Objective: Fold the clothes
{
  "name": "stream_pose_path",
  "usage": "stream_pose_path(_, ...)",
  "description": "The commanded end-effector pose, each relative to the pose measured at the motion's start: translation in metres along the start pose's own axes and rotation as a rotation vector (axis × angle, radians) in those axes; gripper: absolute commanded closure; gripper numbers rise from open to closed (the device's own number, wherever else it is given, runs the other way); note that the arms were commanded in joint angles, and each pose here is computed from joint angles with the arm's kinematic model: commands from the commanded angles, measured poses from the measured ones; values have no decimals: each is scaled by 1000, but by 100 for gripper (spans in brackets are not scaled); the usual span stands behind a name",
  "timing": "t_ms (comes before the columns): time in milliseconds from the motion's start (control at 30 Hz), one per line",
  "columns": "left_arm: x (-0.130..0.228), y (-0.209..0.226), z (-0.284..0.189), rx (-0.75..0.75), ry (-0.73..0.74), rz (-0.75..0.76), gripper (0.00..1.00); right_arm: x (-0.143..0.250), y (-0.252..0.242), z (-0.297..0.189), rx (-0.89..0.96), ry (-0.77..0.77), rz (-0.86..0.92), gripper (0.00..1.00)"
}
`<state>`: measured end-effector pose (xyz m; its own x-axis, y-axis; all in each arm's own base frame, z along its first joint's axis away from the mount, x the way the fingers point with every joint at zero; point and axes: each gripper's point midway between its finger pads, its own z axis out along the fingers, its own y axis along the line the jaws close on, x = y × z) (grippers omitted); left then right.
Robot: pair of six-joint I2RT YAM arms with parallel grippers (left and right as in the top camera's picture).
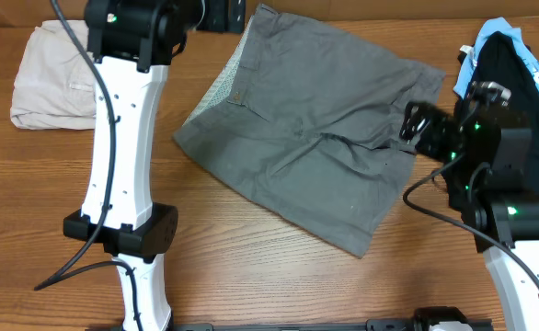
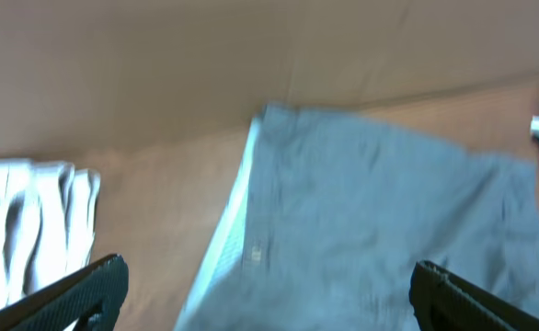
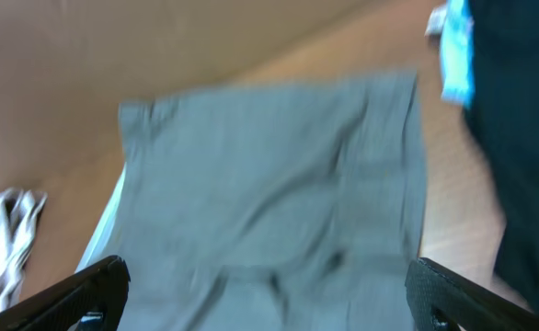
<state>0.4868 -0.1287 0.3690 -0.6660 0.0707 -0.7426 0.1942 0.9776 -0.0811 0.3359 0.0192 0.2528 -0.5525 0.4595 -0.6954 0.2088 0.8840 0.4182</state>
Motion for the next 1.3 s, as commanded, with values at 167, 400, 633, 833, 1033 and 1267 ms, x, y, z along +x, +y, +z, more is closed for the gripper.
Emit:
stream_pose_path(167,33,10,-33,-49,117,17,0,50,21,-44,-75,157,110,0)
stream_pose_path(400,45,17,-67,-76,138,-27,0,96,17,-80,-5,243,158,0)
stream_pose_path(633,62,41,-59,-128,218,-77,0,138,22,-76,5,362,158,0)
stream_pose_path(833,83,57,-26,-150,334,-52,0,169,14,-52,40,429,230,0)
stream_pose_path(1033,111,67,27,-156,474,-41,0,193,9,-29,69,498,214,0)
stream_pose_path(1267,149,74,90,-151,624,-5,0,222,-2,-5,165,604,196,0)
